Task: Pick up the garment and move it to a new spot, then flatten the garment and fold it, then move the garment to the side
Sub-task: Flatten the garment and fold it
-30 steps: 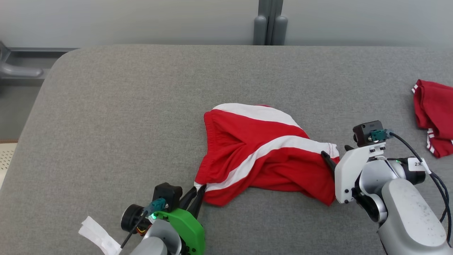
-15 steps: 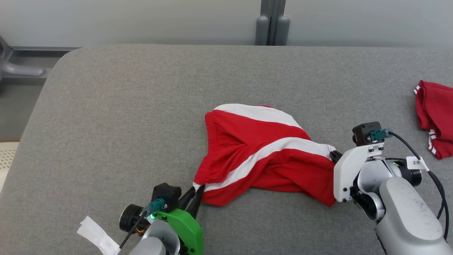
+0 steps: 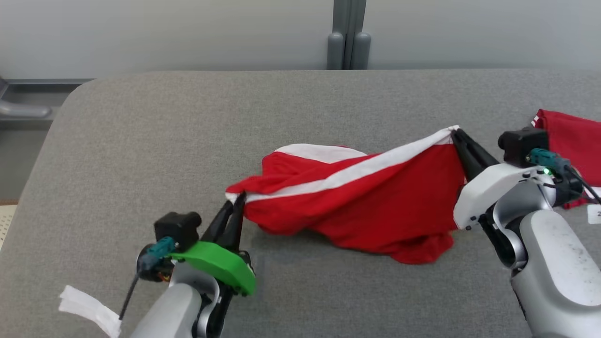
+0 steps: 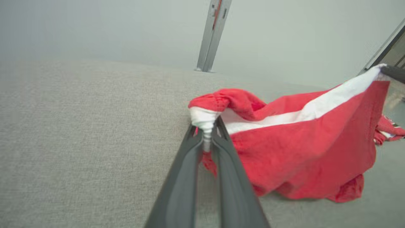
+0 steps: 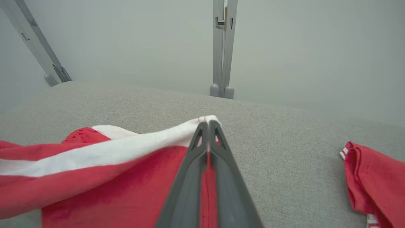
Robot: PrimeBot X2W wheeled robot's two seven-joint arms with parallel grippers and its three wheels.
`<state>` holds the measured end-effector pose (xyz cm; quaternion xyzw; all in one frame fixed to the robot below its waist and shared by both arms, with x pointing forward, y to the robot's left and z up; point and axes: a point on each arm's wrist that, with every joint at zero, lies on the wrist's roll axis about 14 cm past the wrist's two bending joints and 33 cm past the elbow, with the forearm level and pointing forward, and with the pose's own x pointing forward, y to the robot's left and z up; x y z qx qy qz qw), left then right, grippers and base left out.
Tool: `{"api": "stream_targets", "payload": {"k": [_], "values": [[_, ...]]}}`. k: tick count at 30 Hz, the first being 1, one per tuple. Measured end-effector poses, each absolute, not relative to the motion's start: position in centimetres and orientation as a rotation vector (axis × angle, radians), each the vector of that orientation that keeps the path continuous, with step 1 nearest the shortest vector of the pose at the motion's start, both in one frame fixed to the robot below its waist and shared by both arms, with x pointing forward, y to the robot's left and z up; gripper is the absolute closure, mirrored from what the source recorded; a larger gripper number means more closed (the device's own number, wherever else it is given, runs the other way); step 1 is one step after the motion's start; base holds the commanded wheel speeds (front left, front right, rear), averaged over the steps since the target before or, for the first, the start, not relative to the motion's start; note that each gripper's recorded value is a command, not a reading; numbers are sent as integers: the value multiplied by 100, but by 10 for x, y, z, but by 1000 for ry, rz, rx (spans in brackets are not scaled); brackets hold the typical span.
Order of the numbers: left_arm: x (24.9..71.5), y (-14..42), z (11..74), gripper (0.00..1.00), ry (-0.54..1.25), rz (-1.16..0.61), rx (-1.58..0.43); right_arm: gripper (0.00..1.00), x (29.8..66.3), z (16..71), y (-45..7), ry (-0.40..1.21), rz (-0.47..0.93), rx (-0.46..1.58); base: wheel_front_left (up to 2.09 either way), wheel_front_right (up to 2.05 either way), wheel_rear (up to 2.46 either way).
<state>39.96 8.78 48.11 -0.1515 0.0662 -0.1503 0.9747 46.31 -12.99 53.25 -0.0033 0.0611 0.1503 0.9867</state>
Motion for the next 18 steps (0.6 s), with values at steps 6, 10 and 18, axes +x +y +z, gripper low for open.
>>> {"api": "stream_targets", "payload": {"k": [6, 10, 18], "values": [[409, 89, 569, 100, -94, -345, -400, 100, 443, 604, -150, -135, 263, -31, 0, 0, 0], [399, 88, 632, 100, -239, -401, -386, 100, 414, 664, -162, -328, 226, -42, 0, 0, 0], [358, 66, 734, 100, -447, -570, -303, 100, 341, 752, -174, -618, 167, -90, 0, 0, 0]]}}
